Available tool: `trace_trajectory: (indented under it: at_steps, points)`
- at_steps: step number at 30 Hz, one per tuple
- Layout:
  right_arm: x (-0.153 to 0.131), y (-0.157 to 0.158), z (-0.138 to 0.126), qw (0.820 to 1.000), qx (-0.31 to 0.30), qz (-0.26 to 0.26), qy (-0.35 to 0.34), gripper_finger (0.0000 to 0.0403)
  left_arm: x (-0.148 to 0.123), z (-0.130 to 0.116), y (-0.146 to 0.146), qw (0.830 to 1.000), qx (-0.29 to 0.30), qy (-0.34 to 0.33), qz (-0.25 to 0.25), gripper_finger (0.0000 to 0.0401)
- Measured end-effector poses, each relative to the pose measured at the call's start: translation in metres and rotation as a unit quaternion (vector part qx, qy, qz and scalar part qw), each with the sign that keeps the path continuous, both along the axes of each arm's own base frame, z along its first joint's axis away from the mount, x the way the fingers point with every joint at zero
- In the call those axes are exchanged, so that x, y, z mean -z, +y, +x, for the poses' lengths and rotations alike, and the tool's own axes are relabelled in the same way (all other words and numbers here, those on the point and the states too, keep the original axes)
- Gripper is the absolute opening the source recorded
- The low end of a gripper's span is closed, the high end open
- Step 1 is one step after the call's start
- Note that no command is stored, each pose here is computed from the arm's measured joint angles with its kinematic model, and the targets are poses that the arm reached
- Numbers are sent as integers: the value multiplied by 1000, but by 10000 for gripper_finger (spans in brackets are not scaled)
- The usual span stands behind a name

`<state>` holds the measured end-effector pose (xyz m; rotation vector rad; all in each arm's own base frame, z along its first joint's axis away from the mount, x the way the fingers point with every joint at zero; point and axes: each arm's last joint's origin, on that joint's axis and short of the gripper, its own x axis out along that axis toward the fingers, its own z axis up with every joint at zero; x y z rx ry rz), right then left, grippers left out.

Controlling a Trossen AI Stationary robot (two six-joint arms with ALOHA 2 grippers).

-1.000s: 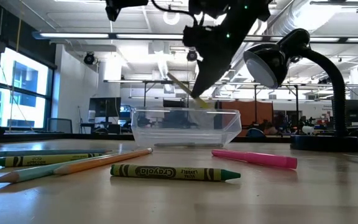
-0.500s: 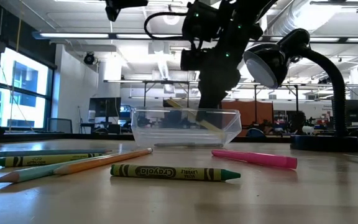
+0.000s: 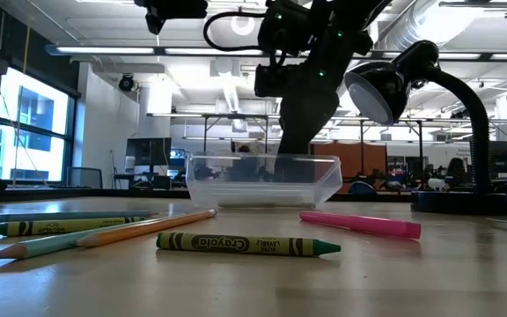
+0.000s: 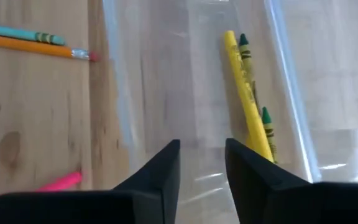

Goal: Pick & place school supplies into a supply box
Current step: Put the right orange pencil into the transparent supply box

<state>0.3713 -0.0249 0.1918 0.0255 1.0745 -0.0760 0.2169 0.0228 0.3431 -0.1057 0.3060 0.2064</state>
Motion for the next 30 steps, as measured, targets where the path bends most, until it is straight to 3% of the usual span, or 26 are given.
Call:
trace_trajectory:
  at_steps: [3,9,15,21,25,30]
  points:
    - [-4,8,-1,1000,-2,0,4,112,1,0,0,1000,0,3,0,122]
    - [-26,34,-4,997,56,-17,50,113,1,0,0,1000,0,5,-1,122]
    - [-44,84,-19,987,116,19,111,114,1,0,0,1000,0,5,-1,122]
    - [-43,141,-37,969,211,68,112,114,1,0,0,1000,0,5,-1,122]
    - [-42,172,-54,943,293,102,122,113,1,0,0,1000,0,5,-2,122]
    - [-41,195,-84,871,445,111,178,106,1,0,0,1000,-3,3,-11,122]
